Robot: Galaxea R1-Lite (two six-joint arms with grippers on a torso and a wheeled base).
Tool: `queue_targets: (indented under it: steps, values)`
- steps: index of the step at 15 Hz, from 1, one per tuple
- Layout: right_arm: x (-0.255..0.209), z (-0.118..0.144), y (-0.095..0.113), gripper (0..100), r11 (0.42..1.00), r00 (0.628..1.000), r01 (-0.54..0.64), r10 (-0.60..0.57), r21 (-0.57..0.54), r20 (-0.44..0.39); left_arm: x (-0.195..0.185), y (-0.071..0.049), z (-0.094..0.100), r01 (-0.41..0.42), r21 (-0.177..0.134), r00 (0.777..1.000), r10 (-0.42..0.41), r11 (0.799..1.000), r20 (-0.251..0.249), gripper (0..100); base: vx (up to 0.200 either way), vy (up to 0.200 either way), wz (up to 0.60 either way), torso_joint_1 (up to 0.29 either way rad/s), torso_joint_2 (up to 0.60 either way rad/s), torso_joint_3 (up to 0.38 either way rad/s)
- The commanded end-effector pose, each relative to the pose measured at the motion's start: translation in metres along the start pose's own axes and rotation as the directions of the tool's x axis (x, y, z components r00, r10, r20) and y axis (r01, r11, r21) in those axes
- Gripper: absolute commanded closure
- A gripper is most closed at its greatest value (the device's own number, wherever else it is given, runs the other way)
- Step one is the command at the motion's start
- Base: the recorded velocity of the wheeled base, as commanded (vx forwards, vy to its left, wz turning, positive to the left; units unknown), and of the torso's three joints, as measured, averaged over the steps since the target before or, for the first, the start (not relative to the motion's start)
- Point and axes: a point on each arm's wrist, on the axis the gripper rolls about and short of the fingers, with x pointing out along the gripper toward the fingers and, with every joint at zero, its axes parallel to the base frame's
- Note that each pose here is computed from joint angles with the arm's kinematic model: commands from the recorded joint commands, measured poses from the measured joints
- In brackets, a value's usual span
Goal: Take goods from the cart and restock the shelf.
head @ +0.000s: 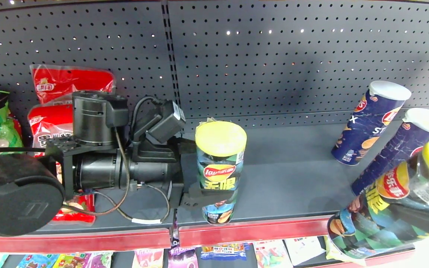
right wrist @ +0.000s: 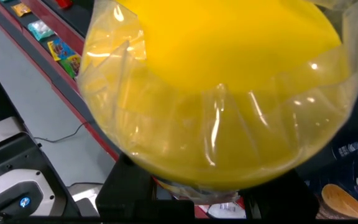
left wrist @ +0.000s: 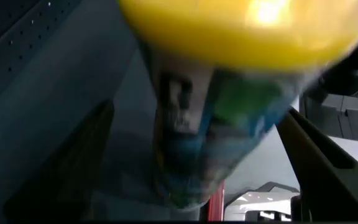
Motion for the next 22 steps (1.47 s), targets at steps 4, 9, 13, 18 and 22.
queue_targets:
  steps: [4, 9, 13, 18, 22]
  values:
    - [0.039, 0.025, -0.009, 100, 0.999, 0.999, -0.034, 0.034, 0.004, -0.038, -0.046, -0.016, -0.009, -0.106, -0.018, 0.994, 0.106, 0.994, -0.007, 0, 0.0, 0.0, 0.0, 0.0, 0.0, 0.0]
    - [0.099, 0.052, -0.022, 100, 0.999, 0.998, -0.046, 0.045, -0.005, -0.036, -0.084, -0.047, -0.017, -0.239, -0.085, 0.971, 0.238, 0.967, -0.018, 0, 0.0, 0.0, 0.0, 0.0, 0.0, 0.0]
    - [0.15, 0.062, -0.025, 100, 0.997, 0.997, -0.07, 0.07, -0.007, -0.018, -0.105, -0.063, -0.028, -0.29, -0.104, 0.957, 0.29, 0.951, -0.015, 0, 0.0, 0.0, 0.0, 0.0, 0.0, 0.0]
    - [0.198, 0.062, -0.031, 100, 0.995, 0.994, -0.099, 0.099, 0.003, -0.047, -0.126, -0.082, -0.019, -0.344, -0.161, 0.933, 0.356, 0.925, 0.052, 0, 0.0, 0.0, 0.0, 0.0, 0.0, 0.0]
    - [0.221, 0.064, -0.035, 100, 0.993, 0.992, -0.116, 0.117, 0.006, -0.043, -0.133, -0.092, -0.028, -0.388, -0.164, 0.916, 0.399, 0.907, 0.041, 0, 0.0, 0.0, 0.0, 0.0, 0.0, 0.0]
